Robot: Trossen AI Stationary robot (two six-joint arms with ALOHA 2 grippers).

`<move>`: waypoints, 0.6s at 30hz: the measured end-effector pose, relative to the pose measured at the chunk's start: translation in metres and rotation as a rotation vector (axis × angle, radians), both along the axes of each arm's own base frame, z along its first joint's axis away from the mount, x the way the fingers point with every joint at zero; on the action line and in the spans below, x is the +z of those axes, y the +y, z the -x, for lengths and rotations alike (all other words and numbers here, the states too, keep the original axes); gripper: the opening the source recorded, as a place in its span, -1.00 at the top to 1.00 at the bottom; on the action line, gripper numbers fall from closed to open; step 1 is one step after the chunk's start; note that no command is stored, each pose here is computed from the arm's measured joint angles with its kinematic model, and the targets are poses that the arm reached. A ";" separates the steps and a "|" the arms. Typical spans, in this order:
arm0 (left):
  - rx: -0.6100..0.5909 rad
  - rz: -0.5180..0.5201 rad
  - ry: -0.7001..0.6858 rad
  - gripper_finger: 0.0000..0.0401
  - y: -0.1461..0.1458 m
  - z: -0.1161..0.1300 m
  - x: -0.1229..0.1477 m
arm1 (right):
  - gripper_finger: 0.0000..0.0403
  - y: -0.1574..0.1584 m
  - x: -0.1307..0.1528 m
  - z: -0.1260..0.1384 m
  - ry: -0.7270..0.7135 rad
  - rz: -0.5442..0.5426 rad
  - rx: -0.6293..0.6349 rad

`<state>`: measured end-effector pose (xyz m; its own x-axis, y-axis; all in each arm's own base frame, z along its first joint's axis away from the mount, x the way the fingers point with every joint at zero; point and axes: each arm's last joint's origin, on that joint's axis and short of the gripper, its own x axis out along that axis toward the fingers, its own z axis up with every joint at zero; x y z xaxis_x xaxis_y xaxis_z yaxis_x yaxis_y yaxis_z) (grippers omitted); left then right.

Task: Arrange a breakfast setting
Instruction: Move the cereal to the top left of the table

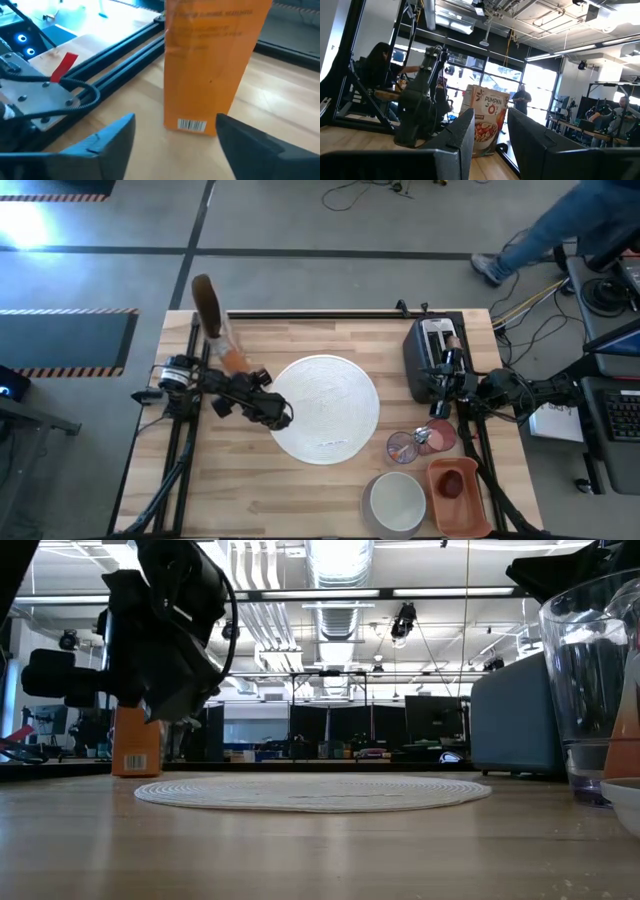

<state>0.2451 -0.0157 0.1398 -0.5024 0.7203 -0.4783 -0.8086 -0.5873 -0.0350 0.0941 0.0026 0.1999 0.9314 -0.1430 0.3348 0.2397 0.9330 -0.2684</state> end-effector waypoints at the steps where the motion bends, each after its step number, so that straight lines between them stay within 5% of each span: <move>1: -0.001 -0.006 0.005 -0.39 0.002 0.001 -0.001 | 0.47 0.000 0.000 0.000 0.000 0.000 0.000; 6: 0.007 -0.027 0.023 -0.54 0.010 0.005 -0.003 | 0.47 0.000 0.000 0.000 0.000 0.000 0.000; 18: -0.013 -0.169 0.021 -0.55 0.034 0.016 -0.009 | 0.47 0.000 0.000 0.000 0.000 0.000 0.000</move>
<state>0.2287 0.0185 0.1311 -0.5012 0.7961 -0.3393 -0.8177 -0.5640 -0.1155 0.0941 0.0026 0.1999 0.9314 -0.1430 0.3347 0.2397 0.9330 -0.2684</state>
